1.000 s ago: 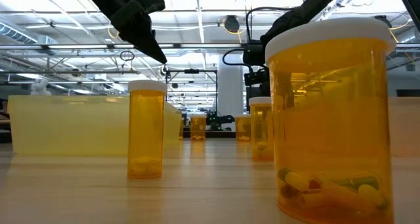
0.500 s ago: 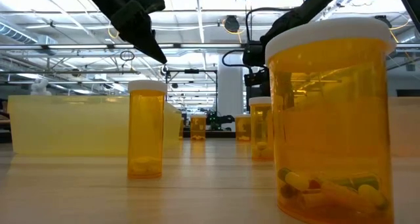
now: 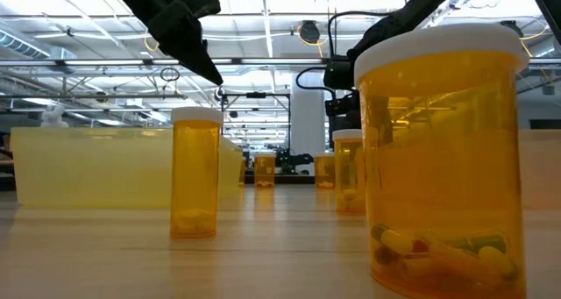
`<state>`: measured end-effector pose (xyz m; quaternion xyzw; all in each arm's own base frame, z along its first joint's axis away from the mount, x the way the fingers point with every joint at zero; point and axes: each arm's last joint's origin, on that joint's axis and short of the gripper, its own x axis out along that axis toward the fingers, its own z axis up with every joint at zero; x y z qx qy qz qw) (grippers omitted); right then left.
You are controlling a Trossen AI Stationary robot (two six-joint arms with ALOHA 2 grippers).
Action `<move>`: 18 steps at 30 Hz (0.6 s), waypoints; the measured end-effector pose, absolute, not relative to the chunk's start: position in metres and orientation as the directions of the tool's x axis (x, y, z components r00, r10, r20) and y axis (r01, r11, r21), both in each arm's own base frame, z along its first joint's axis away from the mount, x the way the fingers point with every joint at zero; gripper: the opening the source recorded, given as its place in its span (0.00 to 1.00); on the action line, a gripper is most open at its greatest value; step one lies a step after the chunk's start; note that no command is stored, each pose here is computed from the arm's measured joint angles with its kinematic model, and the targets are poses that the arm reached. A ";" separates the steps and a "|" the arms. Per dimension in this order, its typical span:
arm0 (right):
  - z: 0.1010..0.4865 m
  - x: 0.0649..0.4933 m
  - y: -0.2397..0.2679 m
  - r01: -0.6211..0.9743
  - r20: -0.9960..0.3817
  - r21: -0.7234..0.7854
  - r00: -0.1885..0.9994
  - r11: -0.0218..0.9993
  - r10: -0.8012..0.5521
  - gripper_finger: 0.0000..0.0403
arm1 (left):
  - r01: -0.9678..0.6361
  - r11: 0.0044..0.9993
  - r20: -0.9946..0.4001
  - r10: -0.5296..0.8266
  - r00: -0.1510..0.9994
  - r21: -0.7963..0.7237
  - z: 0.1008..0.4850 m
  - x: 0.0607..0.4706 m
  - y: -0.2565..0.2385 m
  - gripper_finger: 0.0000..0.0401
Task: Pick and place medicine bottles into bin by pill shape (circle, oval)
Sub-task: Put the small orange pill bottle into the orange bin
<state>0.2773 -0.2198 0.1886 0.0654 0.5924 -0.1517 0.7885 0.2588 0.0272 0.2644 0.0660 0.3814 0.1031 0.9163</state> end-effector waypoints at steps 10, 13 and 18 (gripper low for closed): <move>0.189 0.279 -0.217 0.312 -0.955 -0.077 0.250 0.947 -0.160 0.29 | -0.138 0.970 -0.685 0.239 0.688 0.201 0.264 0.259 0.027 0.58; 0.192 0.279 -0.212 0.301 -0.957 -0.074 0.247 0.951 -0.153 0.28 | -0.137 0.970 -0.685 0.239 0.688 0.201 0.264 0.259 0.027 0.58; 0.208 0.278 -0.198 0.305 -0.954 -0.067 0.258 0.950 -0.151 0.28 | -0.137 0.970 -0.685 0.239 0.688 0.201 0.264 0.259 0.027 0.58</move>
